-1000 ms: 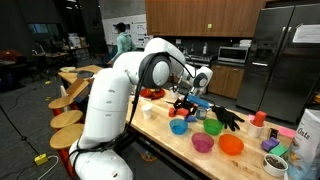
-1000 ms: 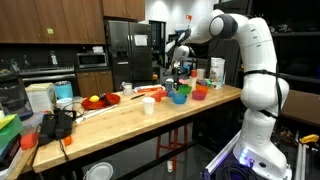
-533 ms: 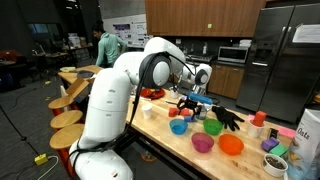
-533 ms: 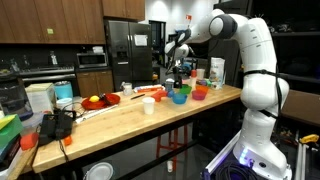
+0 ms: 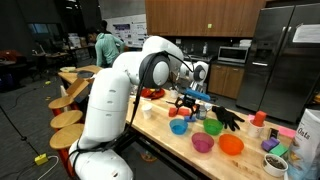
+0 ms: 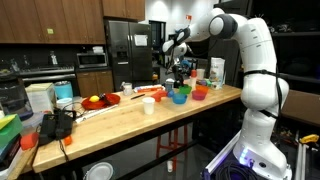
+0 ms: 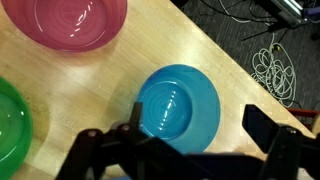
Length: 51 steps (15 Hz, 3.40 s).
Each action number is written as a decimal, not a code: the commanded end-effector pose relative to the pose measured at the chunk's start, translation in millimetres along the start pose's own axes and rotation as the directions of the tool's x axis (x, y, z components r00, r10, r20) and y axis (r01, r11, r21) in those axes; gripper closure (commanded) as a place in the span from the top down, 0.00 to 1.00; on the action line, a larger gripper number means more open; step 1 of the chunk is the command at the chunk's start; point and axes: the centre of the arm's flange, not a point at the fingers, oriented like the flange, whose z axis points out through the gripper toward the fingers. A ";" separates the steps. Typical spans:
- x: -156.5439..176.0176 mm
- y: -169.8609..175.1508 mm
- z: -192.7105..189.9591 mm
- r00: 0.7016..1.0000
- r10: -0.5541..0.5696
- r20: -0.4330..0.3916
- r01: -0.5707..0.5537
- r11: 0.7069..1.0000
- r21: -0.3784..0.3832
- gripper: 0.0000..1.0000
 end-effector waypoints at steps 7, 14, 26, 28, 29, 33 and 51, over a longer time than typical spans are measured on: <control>4.5 6.6 -9.9 0.999 0.033 -0.003 -0.033 0.999 0.028 1.00; 41.7 37.5 27.0 0.977 0.179 0.116 -0.190 0.977 0.092 1.00; 54.2 48.5 39.0 0.928 0.292 0.233 -0.323 0.940 0.110 0.28; 56.4 48.7 37.6 0.925 0.295 0.240 -0.329 0.938 0.112 0.15; 57.6 49.4 38.1 0.923 0.297 0.245 -0.331 0.937 0.113 0.06; 62.1 51.4 41.5 0.919 0.294 0.263 -0.334 0.935 0.121 0.00; 70.5 56.6 34.8 0.921 0.295 0.254 -0.332 0.936 0.115 0.94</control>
